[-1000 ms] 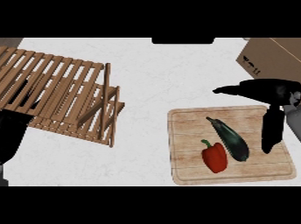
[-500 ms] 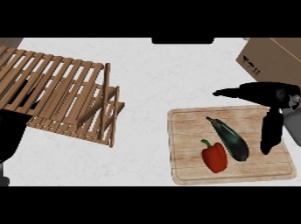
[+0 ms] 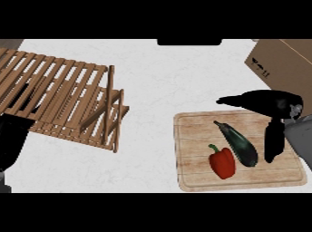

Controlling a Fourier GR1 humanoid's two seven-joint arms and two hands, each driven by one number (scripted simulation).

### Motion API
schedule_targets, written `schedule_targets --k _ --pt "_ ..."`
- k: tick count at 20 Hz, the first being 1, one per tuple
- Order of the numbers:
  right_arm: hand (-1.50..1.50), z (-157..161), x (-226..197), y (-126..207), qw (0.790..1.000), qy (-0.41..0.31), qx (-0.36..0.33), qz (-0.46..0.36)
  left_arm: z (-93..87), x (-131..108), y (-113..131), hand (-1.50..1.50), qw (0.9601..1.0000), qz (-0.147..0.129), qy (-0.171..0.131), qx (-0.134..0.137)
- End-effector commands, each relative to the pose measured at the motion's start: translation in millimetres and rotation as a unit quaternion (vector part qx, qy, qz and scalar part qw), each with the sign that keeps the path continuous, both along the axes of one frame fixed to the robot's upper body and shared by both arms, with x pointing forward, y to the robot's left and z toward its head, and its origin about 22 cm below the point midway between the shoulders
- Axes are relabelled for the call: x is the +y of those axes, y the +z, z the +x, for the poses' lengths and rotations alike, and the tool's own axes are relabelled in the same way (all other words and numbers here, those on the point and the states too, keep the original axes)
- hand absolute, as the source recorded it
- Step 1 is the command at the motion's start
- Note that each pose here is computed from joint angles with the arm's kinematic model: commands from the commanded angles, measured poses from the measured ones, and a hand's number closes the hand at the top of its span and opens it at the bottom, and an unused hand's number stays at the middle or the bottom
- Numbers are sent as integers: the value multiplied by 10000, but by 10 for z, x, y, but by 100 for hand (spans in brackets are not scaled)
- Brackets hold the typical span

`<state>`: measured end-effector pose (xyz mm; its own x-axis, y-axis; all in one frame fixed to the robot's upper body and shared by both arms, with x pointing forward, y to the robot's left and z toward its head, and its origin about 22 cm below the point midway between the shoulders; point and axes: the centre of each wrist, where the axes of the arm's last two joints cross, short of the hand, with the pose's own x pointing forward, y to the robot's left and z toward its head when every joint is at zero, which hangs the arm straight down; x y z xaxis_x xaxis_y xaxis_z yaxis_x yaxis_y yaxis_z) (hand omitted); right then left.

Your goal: Pick the eggplant from the cutting board and place it in the cardboard box

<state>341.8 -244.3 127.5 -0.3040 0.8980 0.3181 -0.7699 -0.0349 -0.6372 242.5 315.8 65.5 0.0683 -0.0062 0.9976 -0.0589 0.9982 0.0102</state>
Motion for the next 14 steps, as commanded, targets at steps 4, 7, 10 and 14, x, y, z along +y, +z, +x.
schedule_targets --k 4,7,10,14 --pt "-150 -51 187 -141 9995 93 51 -288 30 86 36 0 9994 -25 9 339" --pt "-150 -45 198 -193 9992 19 150 -377 -5 69 -305 0 9996 15 22 266" --pt "-150 62 118 -62 9987 48 133 -498 -42 79 -268 0 9995 -14 22 329" --pt "-150 -81 409 -371 9978 -21 96 -663 -82 75 -206 0 9996 4 89 280"
